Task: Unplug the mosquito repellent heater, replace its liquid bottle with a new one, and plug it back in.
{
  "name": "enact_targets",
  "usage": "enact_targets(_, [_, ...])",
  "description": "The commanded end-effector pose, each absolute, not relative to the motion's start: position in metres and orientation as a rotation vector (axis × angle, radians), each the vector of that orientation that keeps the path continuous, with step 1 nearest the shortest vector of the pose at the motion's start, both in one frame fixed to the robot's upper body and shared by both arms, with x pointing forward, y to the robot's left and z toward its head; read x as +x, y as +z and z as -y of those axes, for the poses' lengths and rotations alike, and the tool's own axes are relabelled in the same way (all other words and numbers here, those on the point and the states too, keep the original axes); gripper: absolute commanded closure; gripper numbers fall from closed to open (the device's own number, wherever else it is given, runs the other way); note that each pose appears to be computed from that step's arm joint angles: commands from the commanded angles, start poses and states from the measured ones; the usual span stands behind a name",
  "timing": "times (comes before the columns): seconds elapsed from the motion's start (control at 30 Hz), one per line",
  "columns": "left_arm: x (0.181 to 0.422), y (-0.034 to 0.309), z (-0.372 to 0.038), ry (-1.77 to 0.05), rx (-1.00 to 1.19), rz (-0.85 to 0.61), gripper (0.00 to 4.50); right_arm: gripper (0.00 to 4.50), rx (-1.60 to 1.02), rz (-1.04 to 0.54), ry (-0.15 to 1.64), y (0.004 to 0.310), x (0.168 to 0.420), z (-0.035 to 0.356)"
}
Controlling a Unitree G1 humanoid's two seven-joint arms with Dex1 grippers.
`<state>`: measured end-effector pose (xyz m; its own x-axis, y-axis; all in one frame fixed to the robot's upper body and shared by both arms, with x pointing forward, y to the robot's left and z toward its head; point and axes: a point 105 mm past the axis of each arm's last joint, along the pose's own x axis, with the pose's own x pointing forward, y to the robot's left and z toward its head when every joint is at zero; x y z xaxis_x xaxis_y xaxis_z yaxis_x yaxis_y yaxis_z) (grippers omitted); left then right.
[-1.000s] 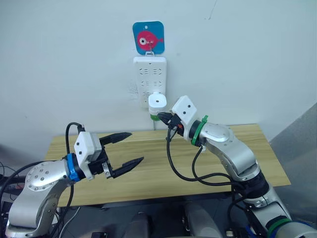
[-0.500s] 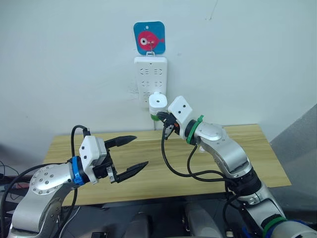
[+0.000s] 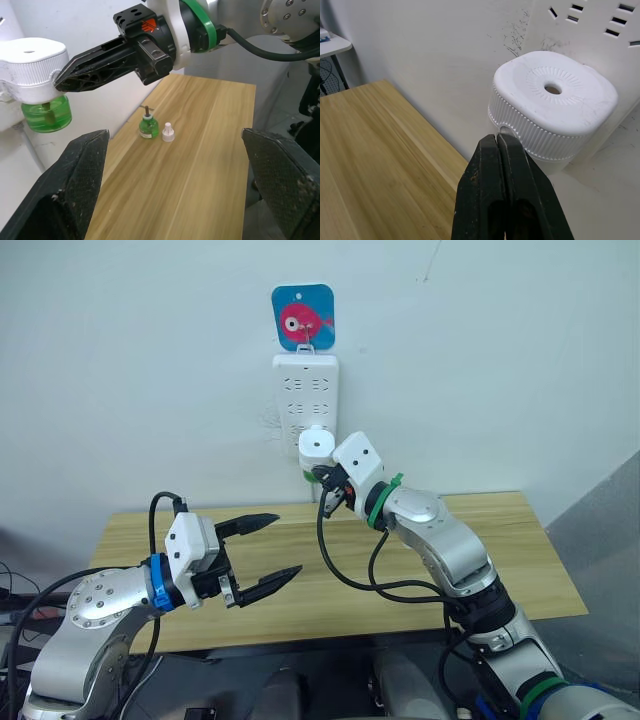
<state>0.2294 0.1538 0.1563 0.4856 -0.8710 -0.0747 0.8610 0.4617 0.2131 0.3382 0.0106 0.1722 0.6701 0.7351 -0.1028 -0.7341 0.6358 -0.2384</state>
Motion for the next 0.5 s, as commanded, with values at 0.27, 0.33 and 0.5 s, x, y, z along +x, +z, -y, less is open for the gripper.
enact_targets(0.27, [0.231,0.149,-0.161,-1.072,0.261,0.011,0.00,4.46,-0.312,0.035,1.079,0.183,0.287,-0.001])
enact_targets(0.33, [0.235,0.145,-0.166,-1.058,0.283,-0.011,0.00,4.46,-0.333,0.008,1.086,0.180,0.282,0.010])
enact_targets(0.5, [0.243,0.144,-0.183,-1.036,0.298,-0.019,0.00,3.89,-0.406,-0.017,1.041,0.184,0.280,0.042])
